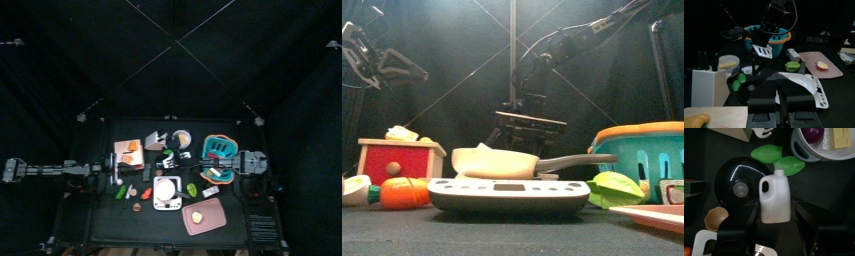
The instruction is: Place detergent in pan
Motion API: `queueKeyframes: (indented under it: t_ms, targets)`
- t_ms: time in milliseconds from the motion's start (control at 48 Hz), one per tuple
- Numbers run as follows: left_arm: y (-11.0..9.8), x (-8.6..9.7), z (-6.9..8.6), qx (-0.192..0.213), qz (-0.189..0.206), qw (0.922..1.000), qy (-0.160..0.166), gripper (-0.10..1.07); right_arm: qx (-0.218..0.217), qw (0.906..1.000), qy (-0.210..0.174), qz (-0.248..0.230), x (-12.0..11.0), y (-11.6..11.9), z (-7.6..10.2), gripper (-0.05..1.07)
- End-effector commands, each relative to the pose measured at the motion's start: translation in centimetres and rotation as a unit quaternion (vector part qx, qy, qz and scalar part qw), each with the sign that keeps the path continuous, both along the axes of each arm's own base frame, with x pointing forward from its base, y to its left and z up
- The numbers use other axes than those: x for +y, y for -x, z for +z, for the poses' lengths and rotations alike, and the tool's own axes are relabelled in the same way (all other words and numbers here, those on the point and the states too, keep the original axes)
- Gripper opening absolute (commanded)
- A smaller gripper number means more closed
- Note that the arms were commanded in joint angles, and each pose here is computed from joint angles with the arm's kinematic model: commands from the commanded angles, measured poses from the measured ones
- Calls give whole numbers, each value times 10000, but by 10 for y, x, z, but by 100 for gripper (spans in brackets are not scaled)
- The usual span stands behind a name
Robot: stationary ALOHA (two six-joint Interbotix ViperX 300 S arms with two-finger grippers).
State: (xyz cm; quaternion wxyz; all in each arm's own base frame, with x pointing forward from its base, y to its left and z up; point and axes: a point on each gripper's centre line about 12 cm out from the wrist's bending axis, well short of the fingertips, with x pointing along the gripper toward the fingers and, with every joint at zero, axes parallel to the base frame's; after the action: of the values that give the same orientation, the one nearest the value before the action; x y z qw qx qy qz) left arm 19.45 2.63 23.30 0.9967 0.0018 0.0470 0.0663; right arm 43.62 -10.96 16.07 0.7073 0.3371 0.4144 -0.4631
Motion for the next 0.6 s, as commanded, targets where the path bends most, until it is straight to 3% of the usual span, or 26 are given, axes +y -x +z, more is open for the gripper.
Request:
queueKeyframes:
  t_ms: [0, 250, 417, 583]
  targets:
    - [-2, 1, 6, -77, 16, 10000, -3, 36, -408, 9991, 92, 48, 1, -2, 34, 52]
    - [-1, 1, 4, -71, 19, 10000, 13, 36, -598, 9959, 144, 663, 30, -7, 62, 52]
    - [-1, 1, 4, -70, 11, 10000, 5, 36, -719, 9894, 190, 1248, 64, -12, 77, 52]
    - [-2, 1, 5, -90, 7, 10000, -20, 36, -784, 9790, 123, 1880, 104, -17, 80, 52]
